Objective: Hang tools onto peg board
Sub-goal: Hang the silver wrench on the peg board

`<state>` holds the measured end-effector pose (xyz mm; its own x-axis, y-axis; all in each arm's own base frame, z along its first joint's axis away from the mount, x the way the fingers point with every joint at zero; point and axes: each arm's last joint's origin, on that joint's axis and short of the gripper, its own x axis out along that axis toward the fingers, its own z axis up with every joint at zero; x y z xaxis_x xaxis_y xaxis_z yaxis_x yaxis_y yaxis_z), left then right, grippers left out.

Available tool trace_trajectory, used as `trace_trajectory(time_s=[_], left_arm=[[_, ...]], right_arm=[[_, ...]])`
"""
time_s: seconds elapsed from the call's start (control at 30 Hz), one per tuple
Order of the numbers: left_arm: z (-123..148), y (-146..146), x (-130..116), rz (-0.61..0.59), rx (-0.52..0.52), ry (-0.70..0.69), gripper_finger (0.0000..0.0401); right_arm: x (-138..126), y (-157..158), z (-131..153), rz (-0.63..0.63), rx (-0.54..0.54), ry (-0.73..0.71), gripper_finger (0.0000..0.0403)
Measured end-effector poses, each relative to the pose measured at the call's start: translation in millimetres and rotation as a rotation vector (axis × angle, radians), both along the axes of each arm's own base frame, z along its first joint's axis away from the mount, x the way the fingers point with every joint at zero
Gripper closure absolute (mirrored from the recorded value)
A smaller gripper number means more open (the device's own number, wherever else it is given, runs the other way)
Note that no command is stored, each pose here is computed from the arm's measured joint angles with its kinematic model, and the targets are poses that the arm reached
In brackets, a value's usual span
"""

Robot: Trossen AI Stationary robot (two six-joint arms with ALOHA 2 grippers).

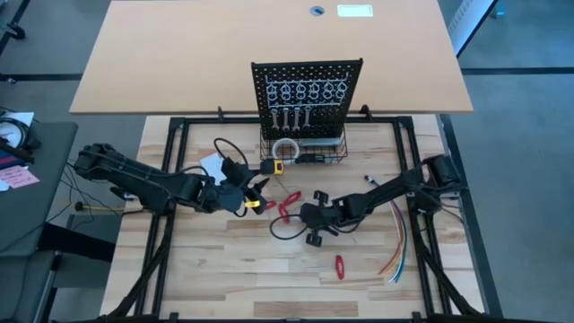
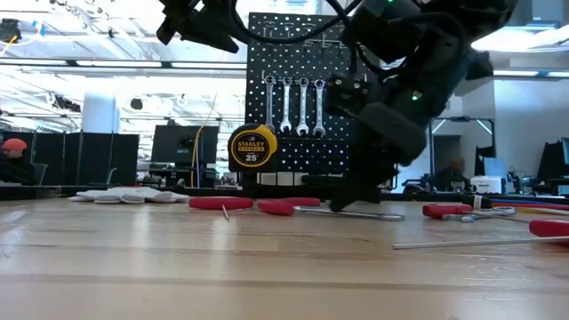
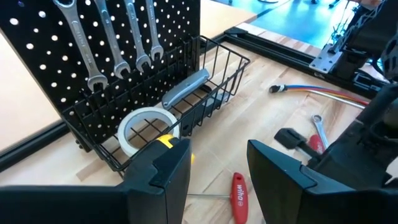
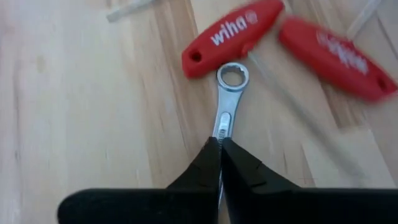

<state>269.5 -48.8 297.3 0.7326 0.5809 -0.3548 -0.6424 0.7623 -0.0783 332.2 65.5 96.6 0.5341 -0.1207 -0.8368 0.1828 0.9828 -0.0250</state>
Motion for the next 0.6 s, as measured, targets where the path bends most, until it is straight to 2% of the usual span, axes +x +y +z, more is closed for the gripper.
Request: trace_trajectory(time_s=[0.13, 0.37, 0.47, 0.6], left_arm=[[0, 0, 0, -0.002, 0.002, 0.002, 0.0249], [0, 0, 0, -0.008, 0.002, 0.005, 0.0249], [0, -1, 0, -0.011, 0.001, 0.005, 0.0249], [0, -1, 0, -0.01, -0.008, -0.001, 0.0249]], right_arm=[[3, 3, 8, 0.039, 0.01, -0.074, 0.0396], [-5, 22, 44, 0.065, -0.03, -0.199, 0.038], [-8, 27, 59, 0.077, -0.017, -0.246, 0.0351], [-14, 38, 62, 0.109, -0.019, -0.246, 0.0288]])
